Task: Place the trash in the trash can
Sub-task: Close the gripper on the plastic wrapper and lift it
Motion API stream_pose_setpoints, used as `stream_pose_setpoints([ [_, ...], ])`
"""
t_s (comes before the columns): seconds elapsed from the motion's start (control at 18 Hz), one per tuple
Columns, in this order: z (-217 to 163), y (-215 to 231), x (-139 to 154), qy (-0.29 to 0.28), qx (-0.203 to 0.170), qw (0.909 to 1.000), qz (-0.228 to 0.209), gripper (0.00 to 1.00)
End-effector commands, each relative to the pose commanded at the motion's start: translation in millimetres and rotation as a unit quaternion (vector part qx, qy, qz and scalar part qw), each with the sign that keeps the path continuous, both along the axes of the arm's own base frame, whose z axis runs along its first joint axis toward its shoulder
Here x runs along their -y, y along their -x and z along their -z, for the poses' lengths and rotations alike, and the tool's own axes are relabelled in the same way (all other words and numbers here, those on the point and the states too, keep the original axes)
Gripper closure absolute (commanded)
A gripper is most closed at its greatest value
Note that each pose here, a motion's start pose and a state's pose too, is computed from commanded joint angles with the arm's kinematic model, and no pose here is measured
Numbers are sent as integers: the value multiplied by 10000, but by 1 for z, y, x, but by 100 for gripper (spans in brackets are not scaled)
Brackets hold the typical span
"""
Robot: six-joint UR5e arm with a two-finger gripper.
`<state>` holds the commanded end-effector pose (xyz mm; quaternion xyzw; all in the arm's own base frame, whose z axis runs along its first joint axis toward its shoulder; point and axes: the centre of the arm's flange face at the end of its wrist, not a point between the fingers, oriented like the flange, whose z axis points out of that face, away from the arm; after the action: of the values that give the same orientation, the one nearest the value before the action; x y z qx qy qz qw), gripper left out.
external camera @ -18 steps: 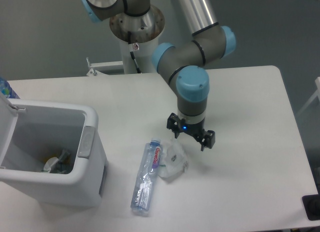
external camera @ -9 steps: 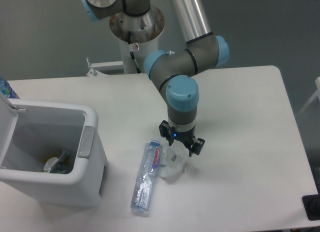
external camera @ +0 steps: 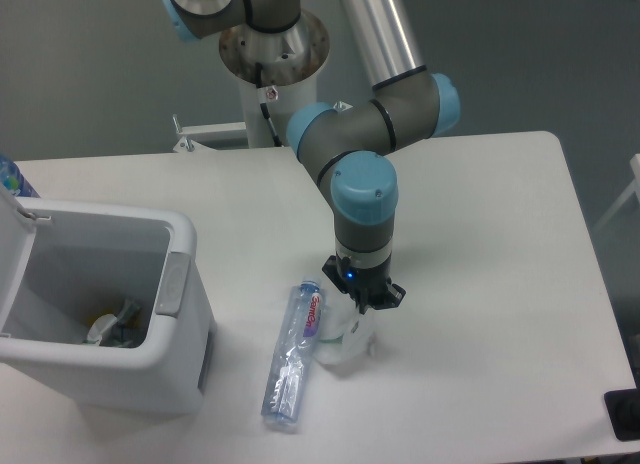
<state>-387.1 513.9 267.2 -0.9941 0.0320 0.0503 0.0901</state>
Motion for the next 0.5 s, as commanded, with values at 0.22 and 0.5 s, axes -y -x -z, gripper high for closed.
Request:
stream_pose_setpoints([
  [0.22, -28, 11, -13, -623, 207, 9974, -297, 100],
  [0.5, -70, 25, -17, -1204, 278, 9906, -584, 100],
])
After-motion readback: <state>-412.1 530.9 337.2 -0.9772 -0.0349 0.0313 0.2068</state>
